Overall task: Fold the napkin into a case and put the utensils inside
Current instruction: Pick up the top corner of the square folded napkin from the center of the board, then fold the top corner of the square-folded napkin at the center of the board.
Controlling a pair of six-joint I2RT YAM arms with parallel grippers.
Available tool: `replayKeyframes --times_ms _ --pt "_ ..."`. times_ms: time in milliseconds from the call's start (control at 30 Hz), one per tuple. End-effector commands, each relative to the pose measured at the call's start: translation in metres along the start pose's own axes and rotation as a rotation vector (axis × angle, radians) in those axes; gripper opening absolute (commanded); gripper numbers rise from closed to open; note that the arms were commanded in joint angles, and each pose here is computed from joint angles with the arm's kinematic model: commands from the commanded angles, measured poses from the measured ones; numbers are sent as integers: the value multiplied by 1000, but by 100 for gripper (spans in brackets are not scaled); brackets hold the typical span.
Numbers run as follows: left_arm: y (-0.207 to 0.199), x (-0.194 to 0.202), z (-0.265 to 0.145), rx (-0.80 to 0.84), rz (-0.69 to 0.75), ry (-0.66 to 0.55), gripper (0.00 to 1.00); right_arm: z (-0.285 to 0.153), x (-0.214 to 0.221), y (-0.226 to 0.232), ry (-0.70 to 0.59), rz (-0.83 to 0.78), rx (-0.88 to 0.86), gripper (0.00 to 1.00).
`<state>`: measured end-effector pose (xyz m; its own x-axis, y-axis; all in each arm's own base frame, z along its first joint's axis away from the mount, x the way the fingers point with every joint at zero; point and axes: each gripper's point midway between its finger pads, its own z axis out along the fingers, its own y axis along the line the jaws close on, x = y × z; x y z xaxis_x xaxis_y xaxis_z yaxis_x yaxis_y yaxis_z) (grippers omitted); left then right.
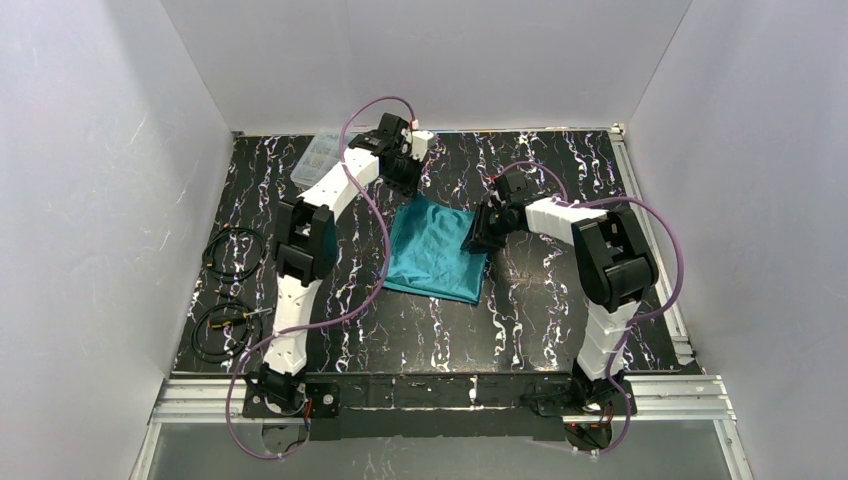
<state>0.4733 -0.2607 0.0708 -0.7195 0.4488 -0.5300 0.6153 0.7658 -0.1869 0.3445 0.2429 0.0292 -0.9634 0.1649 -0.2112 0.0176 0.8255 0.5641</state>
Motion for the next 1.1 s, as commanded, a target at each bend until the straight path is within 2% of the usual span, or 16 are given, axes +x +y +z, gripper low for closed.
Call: replayKeyframes --times_ms 0,333,567,733,900,1067 --pt "-17 -24 -41 -3 58 -77 0 13 -5 8 -11 -17 -16 38" --pt "-51 -17 -64 95 39 -63 0 10 -7 18 -22 -21 -39 38" --pt "-79 -2 -76 173 30 -33 0 -38 -18 43 -74 -36 -96 42" --pt "-99 12 -81 215 37 -8 0 -64 -23 49 -97 40 -177 48" --pt "-113 27 -79 239 53 21 0 -75 -21 43 -108 82 -161 56" --pt "-130 46 -71 265 71 66 0 -82 -16 14 -113 156 -68 57"
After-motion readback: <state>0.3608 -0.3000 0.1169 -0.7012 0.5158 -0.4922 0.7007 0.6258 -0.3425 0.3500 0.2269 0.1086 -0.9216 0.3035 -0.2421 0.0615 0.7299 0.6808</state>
